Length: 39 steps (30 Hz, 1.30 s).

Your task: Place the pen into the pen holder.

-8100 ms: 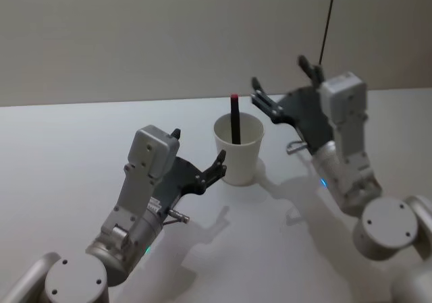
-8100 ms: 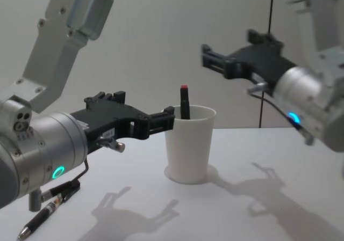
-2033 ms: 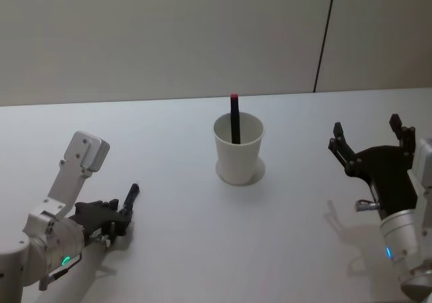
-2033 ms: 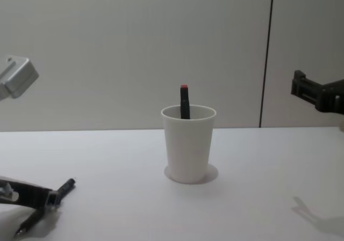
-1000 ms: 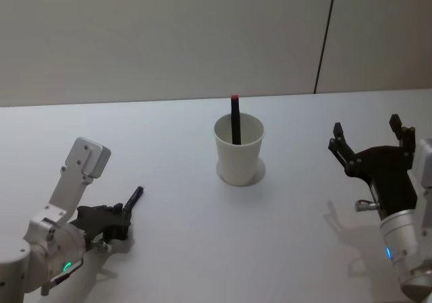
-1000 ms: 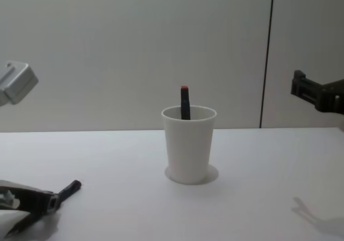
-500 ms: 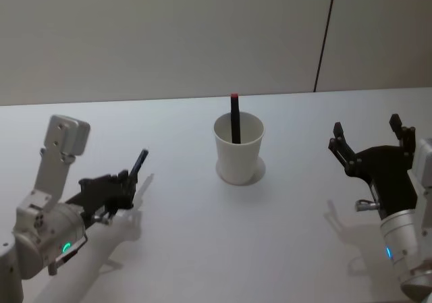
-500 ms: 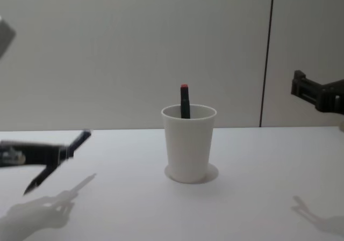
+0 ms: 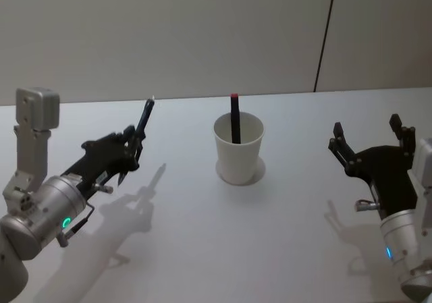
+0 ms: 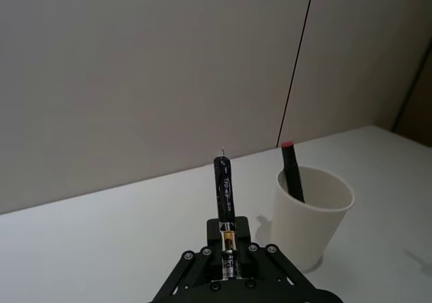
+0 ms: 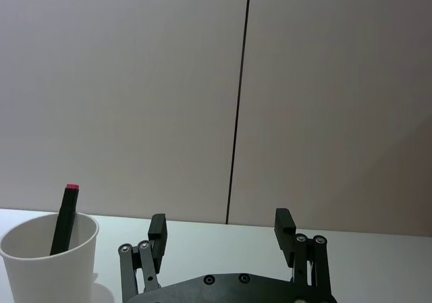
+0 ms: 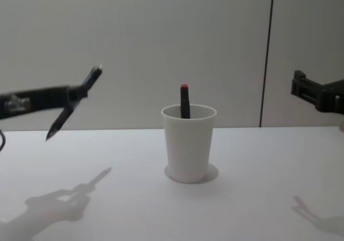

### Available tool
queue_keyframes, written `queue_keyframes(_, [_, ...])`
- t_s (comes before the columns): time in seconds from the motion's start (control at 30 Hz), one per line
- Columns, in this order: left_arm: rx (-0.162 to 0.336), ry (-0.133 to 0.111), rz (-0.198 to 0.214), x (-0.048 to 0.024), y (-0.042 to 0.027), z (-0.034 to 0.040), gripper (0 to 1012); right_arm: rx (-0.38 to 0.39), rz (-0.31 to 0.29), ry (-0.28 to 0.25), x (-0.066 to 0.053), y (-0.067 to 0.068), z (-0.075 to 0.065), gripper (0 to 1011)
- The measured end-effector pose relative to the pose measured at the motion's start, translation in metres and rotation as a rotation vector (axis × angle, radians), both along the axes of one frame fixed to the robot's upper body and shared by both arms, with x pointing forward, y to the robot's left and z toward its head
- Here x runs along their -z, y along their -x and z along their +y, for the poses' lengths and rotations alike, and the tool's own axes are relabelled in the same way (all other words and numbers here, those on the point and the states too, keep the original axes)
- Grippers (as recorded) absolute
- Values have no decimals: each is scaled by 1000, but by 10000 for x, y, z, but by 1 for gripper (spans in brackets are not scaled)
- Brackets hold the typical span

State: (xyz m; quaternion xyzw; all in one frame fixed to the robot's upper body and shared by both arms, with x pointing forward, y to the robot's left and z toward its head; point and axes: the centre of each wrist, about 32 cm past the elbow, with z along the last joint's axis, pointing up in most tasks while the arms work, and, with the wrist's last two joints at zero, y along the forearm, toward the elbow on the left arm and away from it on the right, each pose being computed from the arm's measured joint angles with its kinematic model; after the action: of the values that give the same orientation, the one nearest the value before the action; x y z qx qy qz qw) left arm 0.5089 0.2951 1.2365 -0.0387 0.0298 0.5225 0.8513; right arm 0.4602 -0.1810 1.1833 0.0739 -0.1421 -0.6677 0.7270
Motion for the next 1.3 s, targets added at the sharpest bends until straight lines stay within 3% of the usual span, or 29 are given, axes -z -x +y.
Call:
queue_keyframes(0.07, [6,9,-9,-2,-5,-1,134,0,0,0,0,0,0,1001])
queue_keyframes(0.23, [74,75,-92,-10,-44,-9,135,0,0,0,0,0,0,1002])
queue_keyframes(0.3, [83,83,-101,-10,-51,-11,134,0,0,0,0,0,0,1001])
queue_keyframes(0.4, [144,121,-161,-8,-84,-18,135,0,0,0,0,0,0,1002])
queue_keyframes(0.73, [284,162,-272,23,-156,-39,135,0,0,0,0,0,0,1002])
queue_keyframes(0.83, [347,161,-319,45,-187,-50,134,0,0,0,0,0,0,1001])
queue_keyframes(0.97, [395,147,-355,59,-207,-59,135,0,0,0,0,0,0,1002])
queue_keyframes(1.07, [444,114,-391,78,-227,-73,134,0,0,0,0,0,0,1002])
queue_keyframes(1.3, [499,42,-435,106,-248,-99,134,0,0,0,0,0,0,1002])
